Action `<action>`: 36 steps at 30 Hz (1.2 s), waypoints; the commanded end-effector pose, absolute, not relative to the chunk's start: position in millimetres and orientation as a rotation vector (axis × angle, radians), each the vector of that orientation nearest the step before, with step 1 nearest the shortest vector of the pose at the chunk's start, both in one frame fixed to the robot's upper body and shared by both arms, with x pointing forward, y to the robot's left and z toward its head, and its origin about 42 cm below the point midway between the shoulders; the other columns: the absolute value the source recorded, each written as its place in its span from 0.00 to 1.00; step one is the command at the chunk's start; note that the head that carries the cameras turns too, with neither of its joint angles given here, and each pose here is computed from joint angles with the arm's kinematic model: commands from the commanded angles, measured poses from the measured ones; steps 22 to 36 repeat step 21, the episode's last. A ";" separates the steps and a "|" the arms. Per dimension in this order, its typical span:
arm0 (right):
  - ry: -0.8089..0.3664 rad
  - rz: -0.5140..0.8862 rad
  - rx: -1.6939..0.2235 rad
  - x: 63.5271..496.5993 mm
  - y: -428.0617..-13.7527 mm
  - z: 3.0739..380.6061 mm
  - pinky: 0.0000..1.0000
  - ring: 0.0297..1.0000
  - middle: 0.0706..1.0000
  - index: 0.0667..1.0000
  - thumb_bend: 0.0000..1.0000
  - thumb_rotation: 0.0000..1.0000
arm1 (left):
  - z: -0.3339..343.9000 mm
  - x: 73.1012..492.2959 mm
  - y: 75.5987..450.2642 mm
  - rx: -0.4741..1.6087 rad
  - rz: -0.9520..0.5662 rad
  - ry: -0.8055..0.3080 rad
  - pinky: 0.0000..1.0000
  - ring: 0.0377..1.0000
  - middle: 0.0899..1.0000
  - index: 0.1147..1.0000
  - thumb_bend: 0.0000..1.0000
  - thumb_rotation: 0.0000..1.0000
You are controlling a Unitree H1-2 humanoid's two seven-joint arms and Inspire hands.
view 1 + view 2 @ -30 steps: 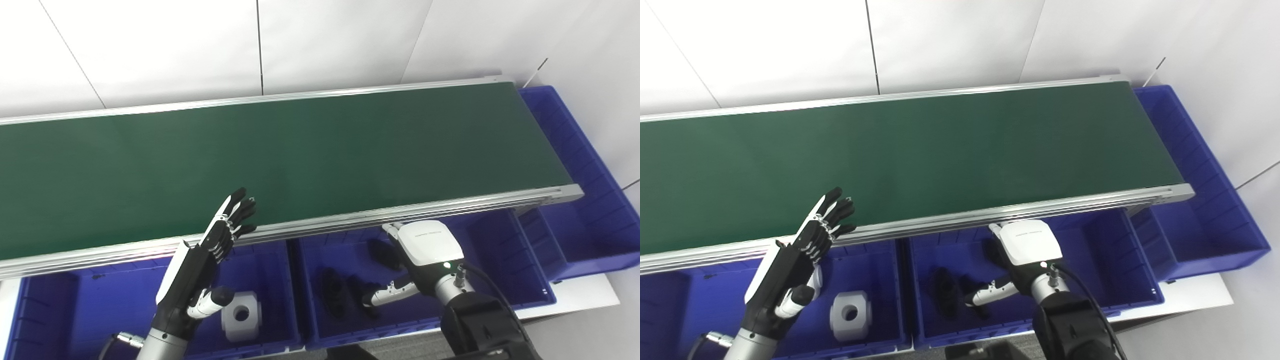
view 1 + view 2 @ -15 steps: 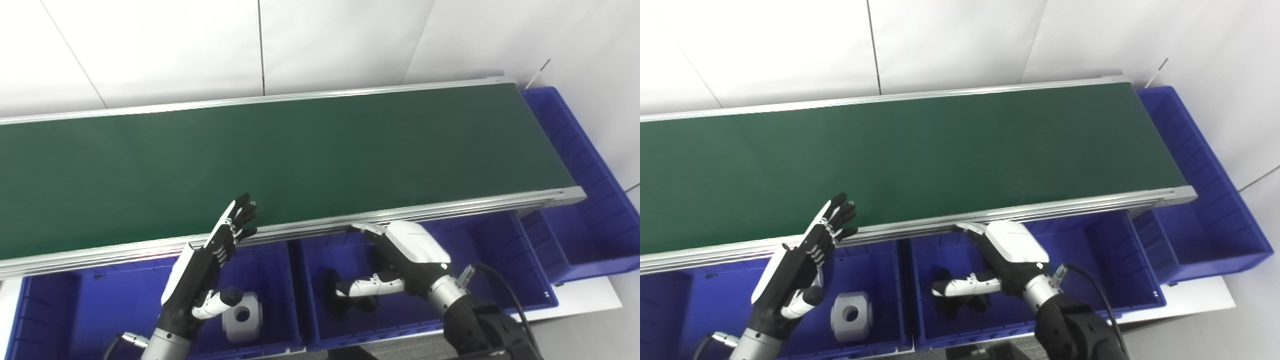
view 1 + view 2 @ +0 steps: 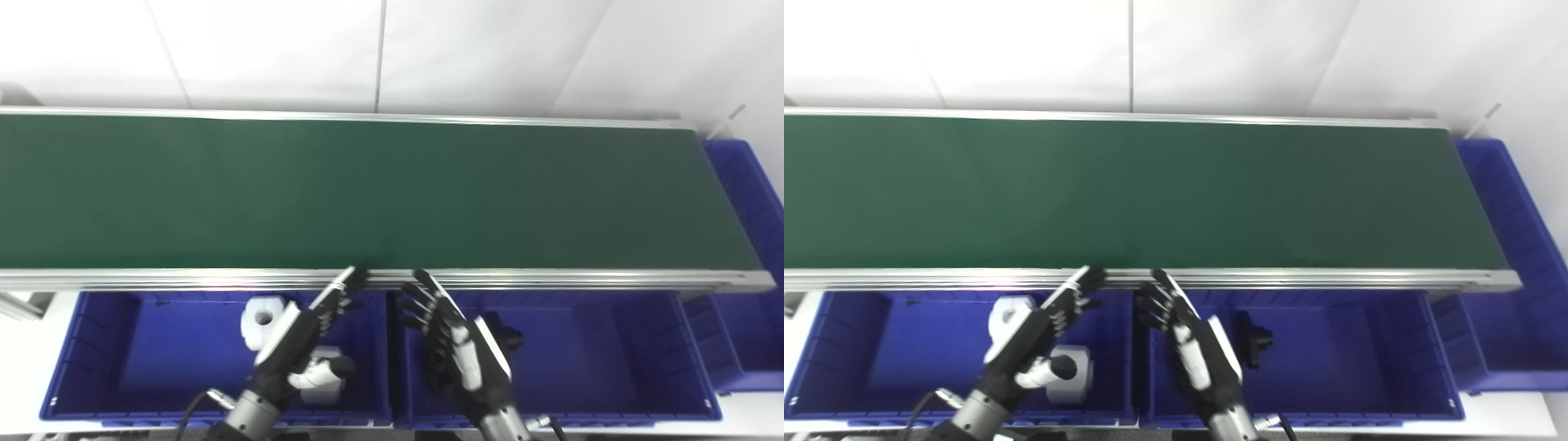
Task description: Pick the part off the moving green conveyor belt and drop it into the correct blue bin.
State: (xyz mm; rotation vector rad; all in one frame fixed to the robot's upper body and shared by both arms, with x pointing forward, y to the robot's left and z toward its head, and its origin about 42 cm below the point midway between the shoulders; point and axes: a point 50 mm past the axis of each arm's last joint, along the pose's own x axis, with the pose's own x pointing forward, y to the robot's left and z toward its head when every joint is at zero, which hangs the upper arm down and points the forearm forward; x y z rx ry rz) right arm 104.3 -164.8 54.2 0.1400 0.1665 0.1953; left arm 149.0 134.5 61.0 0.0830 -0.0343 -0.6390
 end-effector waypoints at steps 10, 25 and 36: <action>-0.037 0.221 0.087 107.6 -173.8 51.1 0.82 0.84 0.89 0.95 0.96 0.98 | 64.3 150.8 126.4 0.089 -0.652 -0.160 0.83 0.92 0.93 0.94 0.91 0.80; -0.062 0.236 -0.061 111.5 -163.6 49.4 0.81 0.86 0.89 0.92 1.00 1.00 | 56.1 150.1 138.3 0.103 -0.646 -0.151 0.84 0.92 0.92 0.93 0.92 0.80; -0.062 0.236 -0.061 111.5 -163.6 49.4 0.81 0.86 0.89 0.92 1.00 1.00 | 56.1 150.1 138.3 0.103 -0.646 -0.151 0.84 0.92 0.92 0.93 0.92 0.80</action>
